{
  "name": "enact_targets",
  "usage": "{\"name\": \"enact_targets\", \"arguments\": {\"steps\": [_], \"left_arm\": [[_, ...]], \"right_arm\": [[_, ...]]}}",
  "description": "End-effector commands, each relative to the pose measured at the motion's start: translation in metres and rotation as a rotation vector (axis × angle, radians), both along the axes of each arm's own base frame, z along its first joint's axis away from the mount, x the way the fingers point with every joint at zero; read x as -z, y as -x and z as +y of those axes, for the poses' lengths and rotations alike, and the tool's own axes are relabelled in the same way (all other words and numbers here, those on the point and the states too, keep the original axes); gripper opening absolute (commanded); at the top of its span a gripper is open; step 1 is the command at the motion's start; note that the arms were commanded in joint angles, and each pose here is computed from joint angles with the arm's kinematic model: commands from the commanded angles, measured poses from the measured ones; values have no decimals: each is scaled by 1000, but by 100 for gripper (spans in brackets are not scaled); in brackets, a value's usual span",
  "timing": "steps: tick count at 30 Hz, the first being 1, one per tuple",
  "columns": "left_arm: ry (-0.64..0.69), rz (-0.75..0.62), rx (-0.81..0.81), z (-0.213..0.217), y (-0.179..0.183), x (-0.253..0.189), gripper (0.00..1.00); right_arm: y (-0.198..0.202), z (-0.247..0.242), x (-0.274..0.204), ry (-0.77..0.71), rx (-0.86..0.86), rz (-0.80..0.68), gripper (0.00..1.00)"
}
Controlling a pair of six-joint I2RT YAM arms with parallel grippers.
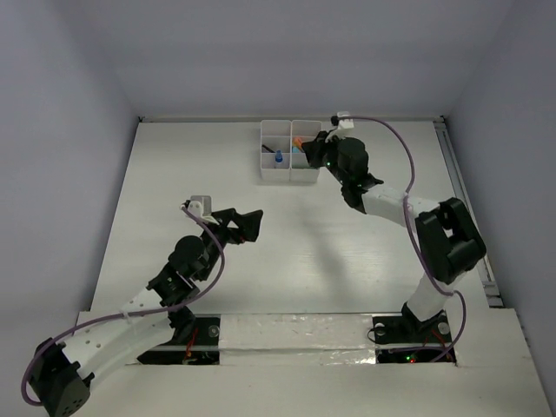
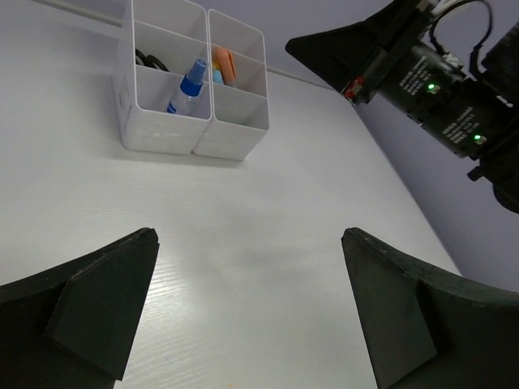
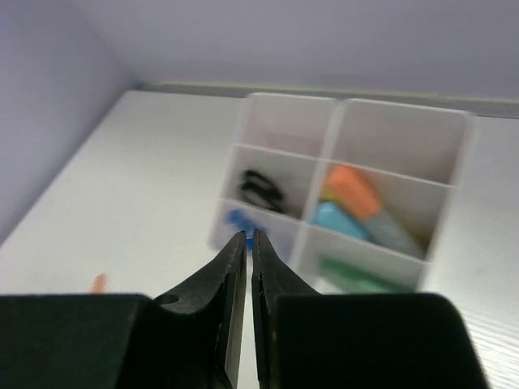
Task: Sort the stationery into containers
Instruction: Pick up the pen from the center of the board.
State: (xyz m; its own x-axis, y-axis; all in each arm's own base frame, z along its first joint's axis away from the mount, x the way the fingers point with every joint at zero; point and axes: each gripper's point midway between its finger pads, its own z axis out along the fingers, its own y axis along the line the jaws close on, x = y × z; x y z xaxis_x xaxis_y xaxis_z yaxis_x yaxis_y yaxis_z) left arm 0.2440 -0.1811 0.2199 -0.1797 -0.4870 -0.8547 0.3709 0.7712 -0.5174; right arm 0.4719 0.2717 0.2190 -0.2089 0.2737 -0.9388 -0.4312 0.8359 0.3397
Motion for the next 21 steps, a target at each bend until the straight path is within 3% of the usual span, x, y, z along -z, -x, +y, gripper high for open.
{"name": "enact_targets", "arguments": {"steps": [1,8,12,18,21], "left_arm": [[84,-21,1,0,1,-31,96],[169,-10,-107,27,4,-68,97],[203,-25,-212,55,6,-87,98],[160,17,-308,71,2,-81,98],[131,27,-289,62,-4,-84,99]], "right_arm": [[65,66,10,1,-261,87,13],[140,148,66,43,-507,265,31],[170,190,92,79,-589,319,55],[173,220,145,266,-568,358,78],[167,228,155,380,-533,333,80]]}}
